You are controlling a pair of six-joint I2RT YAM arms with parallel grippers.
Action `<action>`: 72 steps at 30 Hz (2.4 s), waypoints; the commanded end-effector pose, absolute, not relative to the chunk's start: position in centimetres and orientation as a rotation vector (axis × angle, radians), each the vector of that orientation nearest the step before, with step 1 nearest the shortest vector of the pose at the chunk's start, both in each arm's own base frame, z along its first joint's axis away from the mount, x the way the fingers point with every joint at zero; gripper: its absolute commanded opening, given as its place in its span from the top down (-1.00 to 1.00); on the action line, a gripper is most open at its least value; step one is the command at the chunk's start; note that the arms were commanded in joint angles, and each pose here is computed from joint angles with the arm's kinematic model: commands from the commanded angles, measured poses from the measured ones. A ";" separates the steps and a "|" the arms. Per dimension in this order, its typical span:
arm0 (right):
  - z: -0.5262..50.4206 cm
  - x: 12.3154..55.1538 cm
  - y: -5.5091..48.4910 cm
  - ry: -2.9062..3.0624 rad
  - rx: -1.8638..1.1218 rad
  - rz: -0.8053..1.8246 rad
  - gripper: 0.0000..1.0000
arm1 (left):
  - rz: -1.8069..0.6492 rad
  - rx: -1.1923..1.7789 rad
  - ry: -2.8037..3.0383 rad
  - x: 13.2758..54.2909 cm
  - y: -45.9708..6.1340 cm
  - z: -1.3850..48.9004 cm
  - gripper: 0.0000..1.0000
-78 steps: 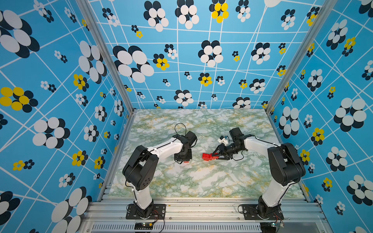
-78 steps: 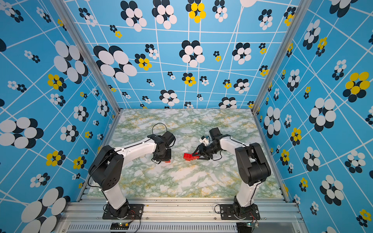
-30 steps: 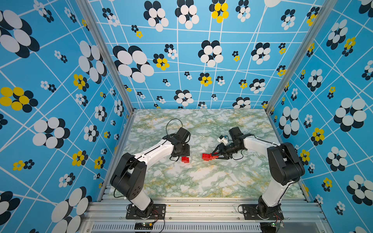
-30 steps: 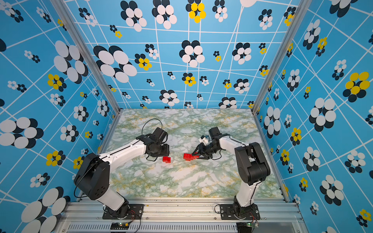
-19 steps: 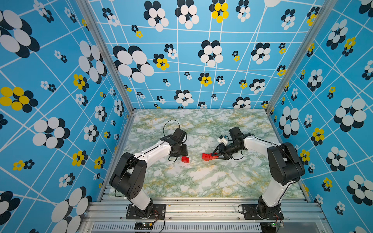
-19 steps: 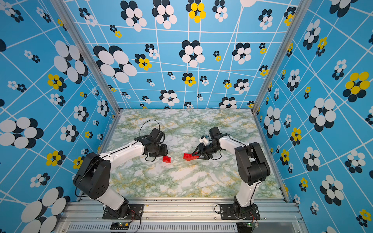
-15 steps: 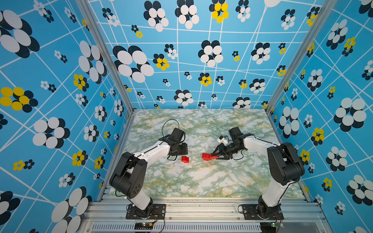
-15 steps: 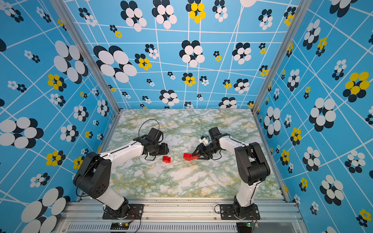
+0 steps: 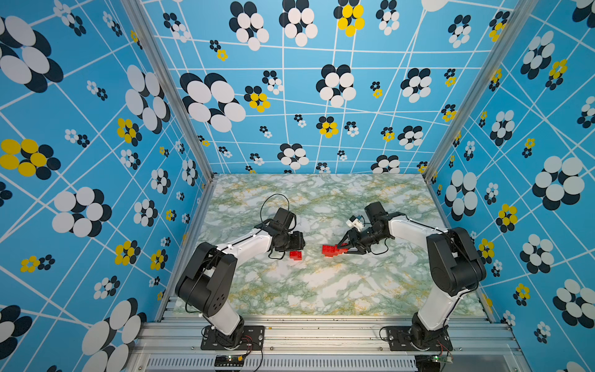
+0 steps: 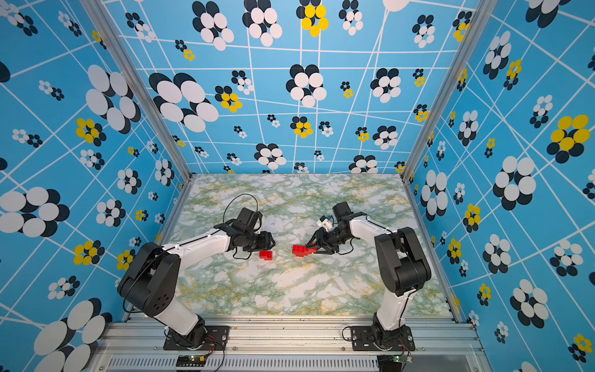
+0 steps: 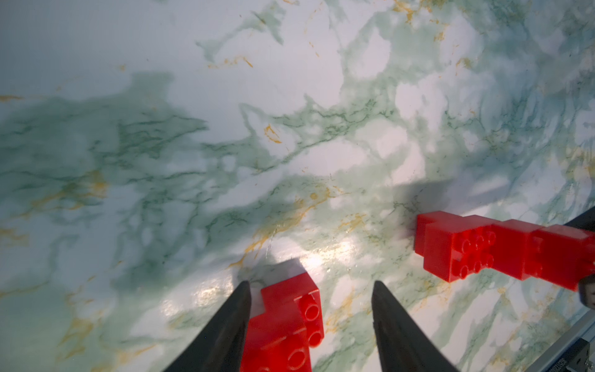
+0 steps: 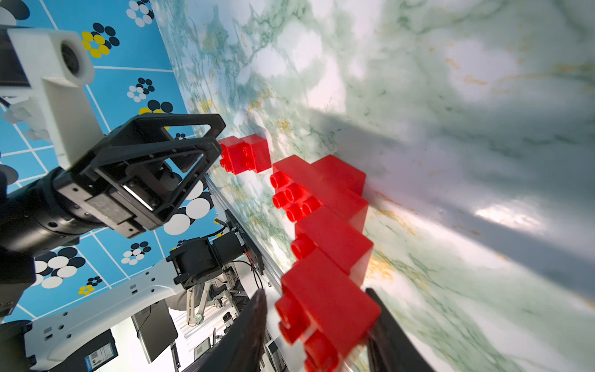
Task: Assemble the letter v with lego
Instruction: Adjust the lego brick at the center of the board.
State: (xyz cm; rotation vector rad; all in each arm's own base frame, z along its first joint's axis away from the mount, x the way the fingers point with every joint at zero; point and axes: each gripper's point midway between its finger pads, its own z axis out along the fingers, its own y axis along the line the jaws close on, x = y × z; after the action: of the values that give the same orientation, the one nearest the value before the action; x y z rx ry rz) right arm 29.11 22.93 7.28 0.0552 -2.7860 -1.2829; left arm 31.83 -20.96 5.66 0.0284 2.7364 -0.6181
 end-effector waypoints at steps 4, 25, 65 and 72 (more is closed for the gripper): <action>8.2 29.2 23.1 -2.809 0.092 -1.274 0.00 | -0.636 -0.013 2.789 29.2 -20.4 6.5 -0.16; 8.4 29.1 23.1 -2.813 0.099 -1.273 0.00 | -0.640 0.081 2.663 32.1 -20.7 8.6 -0.13; 9.0 29.5 23.4 -2.815 0.144 -1.261 0.00 | -0.643 0.118 2.778 27.0 -22.1 7.1 -0.21; 9.0 29.6 23.4 -2.812 0.144 -1.266 -0.01 | -0.661 0.086 2.708 26.7 -21.7 10.8 -0.20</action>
State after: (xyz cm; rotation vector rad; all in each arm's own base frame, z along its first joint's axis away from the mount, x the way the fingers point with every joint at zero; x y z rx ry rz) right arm 29.67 23.28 8.55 0.1083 -2.8063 -1.2713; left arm 26.93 -22.06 9.37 0.1130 2.7161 -0.6688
